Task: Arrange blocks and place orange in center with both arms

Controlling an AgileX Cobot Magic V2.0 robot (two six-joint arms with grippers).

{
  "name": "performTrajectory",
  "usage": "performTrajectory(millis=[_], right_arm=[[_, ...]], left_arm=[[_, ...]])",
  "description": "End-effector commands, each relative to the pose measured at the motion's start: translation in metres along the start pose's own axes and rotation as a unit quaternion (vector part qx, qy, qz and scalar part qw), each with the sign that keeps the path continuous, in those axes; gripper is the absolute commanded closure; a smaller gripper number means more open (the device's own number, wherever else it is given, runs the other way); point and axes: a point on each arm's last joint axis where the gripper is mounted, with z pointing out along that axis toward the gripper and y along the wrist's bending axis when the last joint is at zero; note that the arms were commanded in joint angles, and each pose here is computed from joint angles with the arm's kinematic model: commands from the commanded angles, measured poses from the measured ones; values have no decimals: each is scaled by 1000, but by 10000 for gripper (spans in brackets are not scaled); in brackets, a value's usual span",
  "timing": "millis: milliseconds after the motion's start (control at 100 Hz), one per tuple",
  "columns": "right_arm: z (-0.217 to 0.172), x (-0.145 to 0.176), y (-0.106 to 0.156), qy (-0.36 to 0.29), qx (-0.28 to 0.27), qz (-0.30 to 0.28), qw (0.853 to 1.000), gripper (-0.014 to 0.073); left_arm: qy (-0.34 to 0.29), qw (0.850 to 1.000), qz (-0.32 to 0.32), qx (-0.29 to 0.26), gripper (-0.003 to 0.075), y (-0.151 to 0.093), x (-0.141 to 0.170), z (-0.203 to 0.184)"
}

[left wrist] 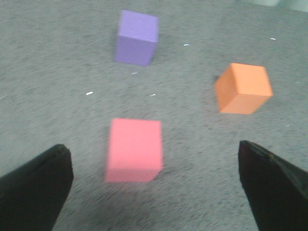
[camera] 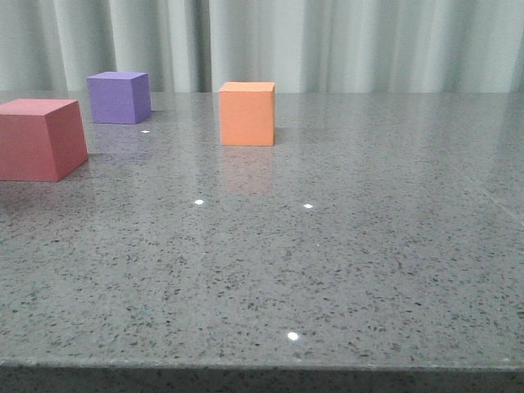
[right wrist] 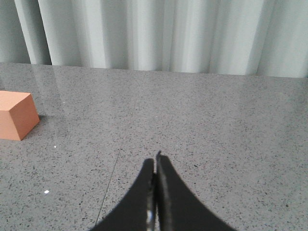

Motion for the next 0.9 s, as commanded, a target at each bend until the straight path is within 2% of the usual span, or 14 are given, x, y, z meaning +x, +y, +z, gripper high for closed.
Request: performTrajectory(millis=[0,320,480,660,890], right_arm=[[-2,-16,0,-54,-1,-12,998,664],[-2,-16,0,-54,-1,-12,998,664],[-2,-16,0,-55,-1,-12,998,664],[-2,-16,0,-55,-1,-12,998,664],[-2,-16,0,-55,-1,-12,998,664]], left_arm=[[-47,998,3,47,62,-22,-24,3],[-7,993,48,110,62,-94,-62,67],[10,994,68,80,64,-123,-68,102],[4,996,79,28,64,-144,-75,131],[12,996,83,29,66,-160,-74,163]])
